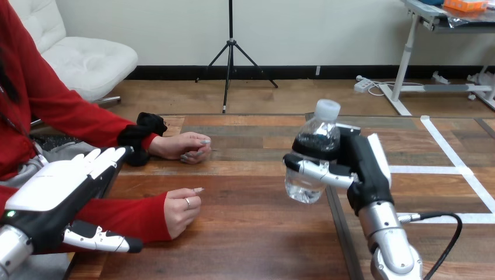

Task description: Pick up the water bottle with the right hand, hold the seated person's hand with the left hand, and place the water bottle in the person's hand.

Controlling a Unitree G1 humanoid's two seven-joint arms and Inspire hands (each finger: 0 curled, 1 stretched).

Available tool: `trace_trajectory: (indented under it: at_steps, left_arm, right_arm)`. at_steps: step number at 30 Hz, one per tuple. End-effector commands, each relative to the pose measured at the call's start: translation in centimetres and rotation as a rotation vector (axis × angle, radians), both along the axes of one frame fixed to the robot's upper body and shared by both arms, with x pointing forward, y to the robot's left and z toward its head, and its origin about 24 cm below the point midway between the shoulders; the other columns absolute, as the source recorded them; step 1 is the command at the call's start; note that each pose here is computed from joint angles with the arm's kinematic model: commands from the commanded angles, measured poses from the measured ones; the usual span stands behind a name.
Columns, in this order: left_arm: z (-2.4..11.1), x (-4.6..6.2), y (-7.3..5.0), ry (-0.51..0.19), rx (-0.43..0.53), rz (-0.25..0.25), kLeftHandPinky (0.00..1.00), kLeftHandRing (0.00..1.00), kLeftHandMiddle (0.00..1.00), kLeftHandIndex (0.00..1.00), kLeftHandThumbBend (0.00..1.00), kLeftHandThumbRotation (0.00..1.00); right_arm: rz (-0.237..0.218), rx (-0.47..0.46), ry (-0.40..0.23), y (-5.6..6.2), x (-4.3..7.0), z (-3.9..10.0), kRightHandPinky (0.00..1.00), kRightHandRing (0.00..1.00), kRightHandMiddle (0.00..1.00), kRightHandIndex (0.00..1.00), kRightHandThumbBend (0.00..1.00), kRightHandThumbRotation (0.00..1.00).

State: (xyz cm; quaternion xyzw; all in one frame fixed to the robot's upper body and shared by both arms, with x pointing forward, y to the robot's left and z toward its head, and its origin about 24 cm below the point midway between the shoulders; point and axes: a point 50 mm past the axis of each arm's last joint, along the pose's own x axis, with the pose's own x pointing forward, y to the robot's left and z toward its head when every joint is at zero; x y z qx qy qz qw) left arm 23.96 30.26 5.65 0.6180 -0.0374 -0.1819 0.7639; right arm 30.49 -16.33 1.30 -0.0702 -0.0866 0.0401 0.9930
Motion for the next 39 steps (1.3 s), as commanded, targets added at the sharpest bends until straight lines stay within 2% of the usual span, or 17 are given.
trace_trajectory:
  at_steps: [1, 7, 14, 21, 29, 39]
  left_arm:
    - [1.9, 1.9, -0.1, -0.063, 0.067, -0.014, 0.99, 0.99, 0.98, 1.00, 1.00, 0.54]
    - [1.6, 2.3, -0.3, -0.074, 0.087, -0.012, 0.94, 0.96, 0.95, 0.99, 1.00, 0.50]
    - [1.0, 2.7, -0.4, -0.101, 0.106, -0.025, 0.85, 0.90, 0.90, 0.95, 1.00, 0.49]
    - [0.4, 3.1, -0.7, -0.114, 0.085, -0.029, 0.77, 0.83, 0.85, 0.89, 1.00, 0.46]
    - [-0.3, 3.4, -0.9, -0.104, 0.054, -0.024, 0.70, 0.77, 0.80, 0.84, 1.00, 0.41]
    - [-1.0, 3.6, -1.4, -0.100, 0.025, -0.015, 0.65, 0.72, 0.76, 0.80, 1.00, 0.36]
  right_arm:
    - [-0.006, 0.016, -0.139, -0.3, 1.3, 3.4, 0.12, 0.17, 0.22, 0.24, 0.69, 0.00]
    - [-0.004, 0.012, -0.163, -0.5, 1.1, 3.9, 0.12, 0.17, 0.22, 0.24, 0.69, 0.00]
    - [-0.009, 0.005, -0.191, -0.6, 1.0, 4.6, 0.12, 0.17, 0.22, 0.24, 0.70, 0.00]
    - [-0.018, -0.034, -0.227, -0.7, 0.8, 5.3, 0.12, 0.16, 0.22, 0.25, 0.71, 0.00]
    - [-0.006, -0.003, -0.235, -0.5, 0.7, 5.9, 0.11, 0.16, 0.21, 0.24, 0.70, 0.00]
    - [0.004, 0.023, -0.243, -0.2, 0.5, 6.7, 0.11, 0.15, 0.21, 0.24, 0.69, 0.00]
